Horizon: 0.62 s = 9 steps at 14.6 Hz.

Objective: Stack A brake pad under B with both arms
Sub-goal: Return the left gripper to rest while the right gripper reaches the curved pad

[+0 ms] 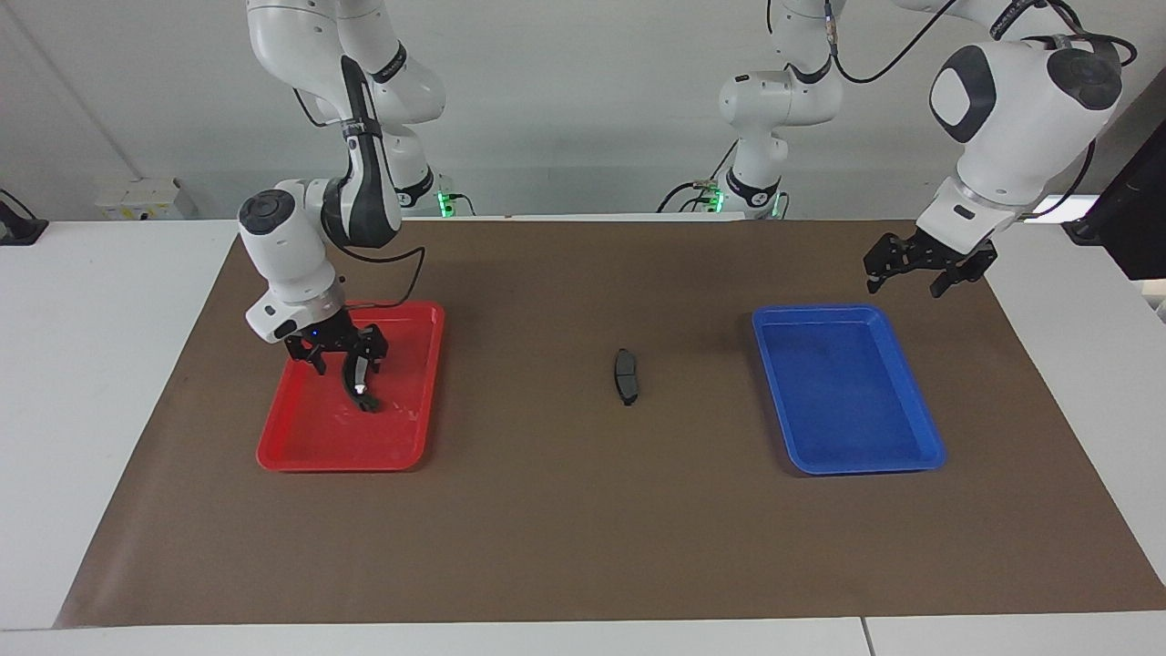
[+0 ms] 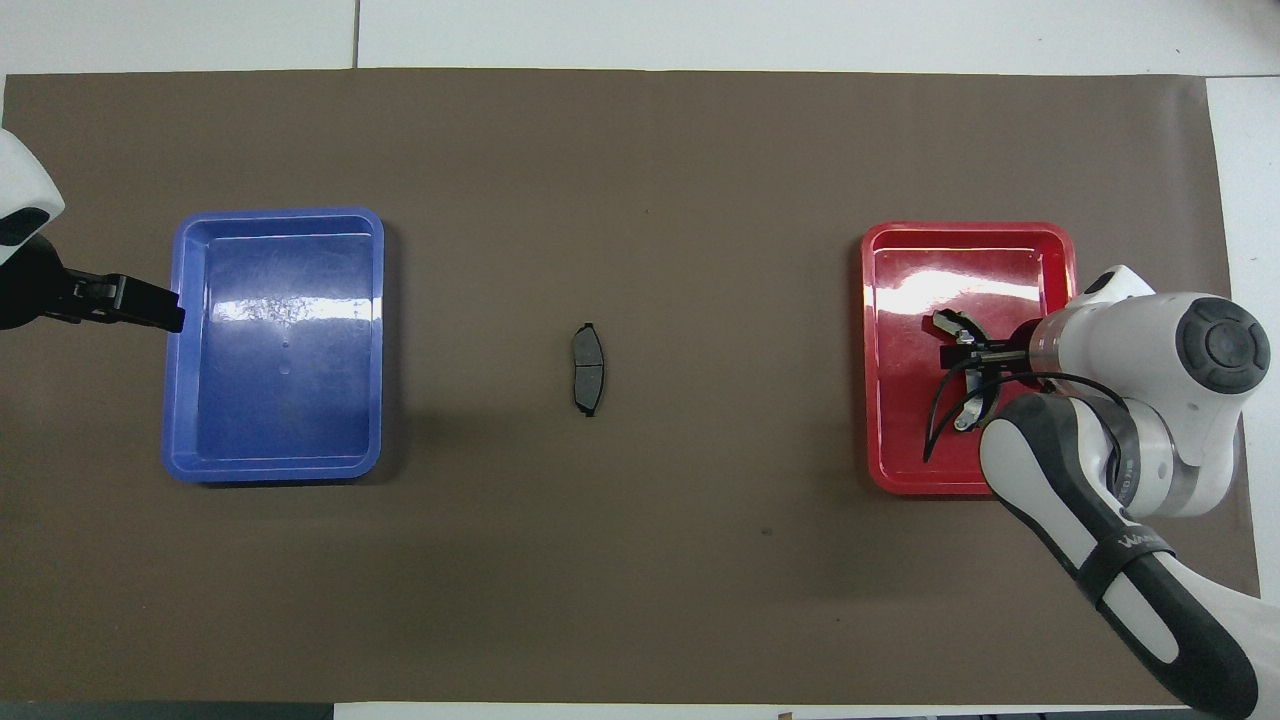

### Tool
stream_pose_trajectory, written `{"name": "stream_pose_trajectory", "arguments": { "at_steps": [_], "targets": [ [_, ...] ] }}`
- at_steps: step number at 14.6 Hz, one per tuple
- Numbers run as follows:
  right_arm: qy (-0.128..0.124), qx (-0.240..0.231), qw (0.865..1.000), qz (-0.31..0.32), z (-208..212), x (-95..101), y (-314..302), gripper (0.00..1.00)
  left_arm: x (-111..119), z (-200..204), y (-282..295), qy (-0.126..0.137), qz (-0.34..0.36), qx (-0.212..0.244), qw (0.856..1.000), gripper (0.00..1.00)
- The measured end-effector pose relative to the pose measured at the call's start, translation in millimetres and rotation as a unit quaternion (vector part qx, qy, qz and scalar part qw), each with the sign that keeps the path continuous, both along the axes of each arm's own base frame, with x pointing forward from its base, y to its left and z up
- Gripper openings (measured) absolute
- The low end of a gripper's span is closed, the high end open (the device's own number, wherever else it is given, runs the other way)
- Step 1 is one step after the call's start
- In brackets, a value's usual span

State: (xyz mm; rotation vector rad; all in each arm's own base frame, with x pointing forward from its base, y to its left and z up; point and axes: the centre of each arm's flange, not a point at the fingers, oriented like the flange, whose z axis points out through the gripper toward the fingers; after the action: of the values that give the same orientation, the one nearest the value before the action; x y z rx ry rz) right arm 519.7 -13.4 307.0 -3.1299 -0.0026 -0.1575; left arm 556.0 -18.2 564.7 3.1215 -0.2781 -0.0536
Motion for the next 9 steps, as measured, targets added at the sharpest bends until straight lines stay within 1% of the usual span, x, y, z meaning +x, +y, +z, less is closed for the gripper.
{"name": "stream_pose_trajectory", "arguments": {
  "at_steps": [3, 4, 6, 7, 8, 9],
  "targets": [
    [0.016, -0.001, 1.000, 0.001, -19, -4.5, 0, 0.97, -1, 28, -1, -0.003, -0.002, 0.000, 1.000, 0.99],
    [0.017, -0.001, 1.000, 0.002, -20, -4.3, 0, 0.96, -1, 32, -2, -0.003, -0.002, -0.001, 1.000, 0.99],
    [0.014, -0.001, 1.000, 0.004, -18, -2.9, 0, 0.96, 1, 31, -3, -0.001, -0.002, -0.004, 1.000, 0.99],
    [0.013, -0.001, 1.000, 0.009, -18, -2.3, 0, 0.95, 2, 29, -3, 0.001, -0.002, -0.004, 1.000, 0.99],
    [0.013, -0.001, 1.000, 0.011, -17, -2.1, 0, 0.87, 2, 27, -3, 0.003, -0.002, -0.005, 1.000, 0.99],
    [0.013, -0.002, 1.000, 0.011, -17, -2.0, 0, 0.87, 3, 26, -4, 0.003, -0.003, -0.006, 1.000, 0.99]
  ]
}}
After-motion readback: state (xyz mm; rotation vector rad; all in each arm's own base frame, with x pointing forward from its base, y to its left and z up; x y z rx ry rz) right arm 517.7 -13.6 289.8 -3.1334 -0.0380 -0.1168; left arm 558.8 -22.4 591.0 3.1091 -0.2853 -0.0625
